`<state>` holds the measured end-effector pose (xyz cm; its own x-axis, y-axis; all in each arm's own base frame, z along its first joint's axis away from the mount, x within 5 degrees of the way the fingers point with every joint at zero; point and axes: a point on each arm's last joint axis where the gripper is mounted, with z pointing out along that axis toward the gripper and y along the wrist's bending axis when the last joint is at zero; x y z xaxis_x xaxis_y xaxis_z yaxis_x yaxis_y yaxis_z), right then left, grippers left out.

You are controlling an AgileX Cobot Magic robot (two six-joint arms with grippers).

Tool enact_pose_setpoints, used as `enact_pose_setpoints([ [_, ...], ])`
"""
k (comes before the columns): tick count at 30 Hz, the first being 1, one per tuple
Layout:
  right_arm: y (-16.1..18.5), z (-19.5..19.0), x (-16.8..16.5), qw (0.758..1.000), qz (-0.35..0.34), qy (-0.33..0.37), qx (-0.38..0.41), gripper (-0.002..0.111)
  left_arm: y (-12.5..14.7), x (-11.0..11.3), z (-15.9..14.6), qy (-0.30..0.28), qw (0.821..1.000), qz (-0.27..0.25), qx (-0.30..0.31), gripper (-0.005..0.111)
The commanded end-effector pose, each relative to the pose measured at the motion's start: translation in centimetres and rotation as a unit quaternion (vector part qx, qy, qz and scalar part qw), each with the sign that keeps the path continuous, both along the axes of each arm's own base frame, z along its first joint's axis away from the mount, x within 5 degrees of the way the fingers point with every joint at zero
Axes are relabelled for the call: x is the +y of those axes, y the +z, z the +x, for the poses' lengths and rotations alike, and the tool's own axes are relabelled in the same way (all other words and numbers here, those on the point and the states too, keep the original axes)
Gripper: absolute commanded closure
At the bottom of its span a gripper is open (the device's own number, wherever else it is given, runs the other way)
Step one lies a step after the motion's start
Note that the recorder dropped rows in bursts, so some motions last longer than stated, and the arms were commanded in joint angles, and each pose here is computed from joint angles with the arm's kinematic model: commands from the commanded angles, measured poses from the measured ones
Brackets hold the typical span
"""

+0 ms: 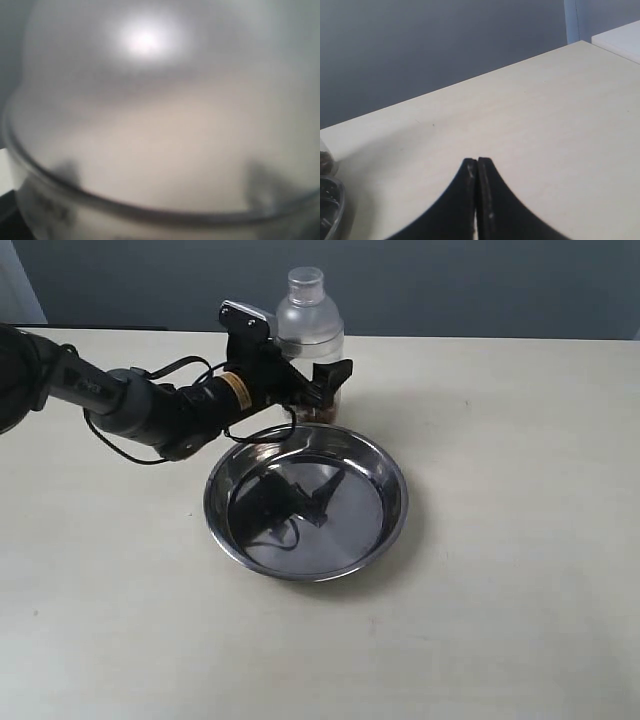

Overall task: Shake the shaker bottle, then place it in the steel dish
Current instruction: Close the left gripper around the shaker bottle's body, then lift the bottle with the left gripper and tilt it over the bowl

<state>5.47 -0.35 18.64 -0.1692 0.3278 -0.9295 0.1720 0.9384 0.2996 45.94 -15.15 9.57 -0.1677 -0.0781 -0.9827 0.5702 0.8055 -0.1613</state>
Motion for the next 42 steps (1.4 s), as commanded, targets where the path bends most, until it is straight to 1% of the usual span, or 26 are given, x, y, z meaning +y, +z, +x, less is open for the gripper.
enact_pose_setpoints([
  [1,0.0,0.0,0.0,1.0,-0.003,0.0,-0.004,0.109,0.1,0.0,0.1,0.003,1.0,0.002,0.011,0.106],
  [5,0.0,0.0,0.0,1.0,-0.003,0.0,-0.004,0.109,-0.3,0.0,0.0,0.007,1.0,0.012,0.024,0.106],
  [10,0.0,0.0,0.0,1.0,-0.003,0.0,-0.004,0.109,-0.3,0.0,0.0,0.008,0.999,0.002,0.031,0.106],
  [14,0.0,0.0,0.0,1.0,-0.003,0.0,-0.004,0.109,-0.1,0.1,0.1,0.01,1.0,-0.002,0.024,0.106],
  [17,0.0,0.0,0.0,1.0,-0.003,0.0,-0.004,0.109,-0.2,0.2,0.2,0.02,0.999,-0.003,0.031,0.106],
  [20,0.0,0.0,0.0,1.0,-0.003,0.0,-0.004,0.109,0.5,0.2,0.2,0.02,1.0,0.0,0.023,0.106],
  [22,0.0,0.0,0.0,1.0,-0.003,0.0,-0.004,0.109,1.5,0.2,0.3,0.021,1.0,0.014,0.01,0.106],
  [24,0.0,0.0,0.0,1.0,-0.003,0.0,-0.004,0.109,3.2,0.3,0.3,0.024,0.999,0.037,-0.008,0.106],
  [28,0.0,0.0,0.0,1.0,-0.003,0.0,-0.004,0.109,6.9,0.7,0.1,0.039,0.998,0.048,-0.017,0.106],
  [30,0.0,0.0,0.0,1.0,-0.003,0.0,-0.004,0.109,9.2,0.9,-0.1,0.047,0.997,0.056,-0.023,0.106],
  [35,0.0,0.0,0.0,1.0,-0.003,0.0,-0.004,0.109,16.0,1.3,-1.9,0.043,0.992,0.106,-0.062,0.106],
  [36,0.0,0.0,0.0,1.0,-0.003,0.0,-0.004,0.109,17.3,1.6,-2.4,0.052,0.991,0.109,-0.062,0.106],
  [37,0.0,0.0,0.0,1.0,-0.003,0.0,-0.004,0.109,18.2,2.0,-2.8,0.065,0.991,0.103,-0.048,0.106],
  [39,0.0,0.0,0.0,1.0,-0.003,0.0,-0.004,0.109,18.6,2.4,-4.0,0.074,0.994,0.081,-0.019,0.106],
  [40,0.0,0.0,0.0,1.0,-0.003,0.0,-0.004,0.109,18.3,2.4,-4.6,0.069,0.995,0.074,-0.013,0.106],
  [41,0.0,0.0,0.0,1.0,-0.003,0.0,-0.004,0.109,17.6,2.5,-5.4,0.059,0.996,0.07,-0.004,0.106],
  [42,0.0,0.0,0.0,1.0,-0.003,0.0,-0.004,0.109,16.6,2.3,-6.4,0.037,0.997,0.065,0.0,0.106],
])
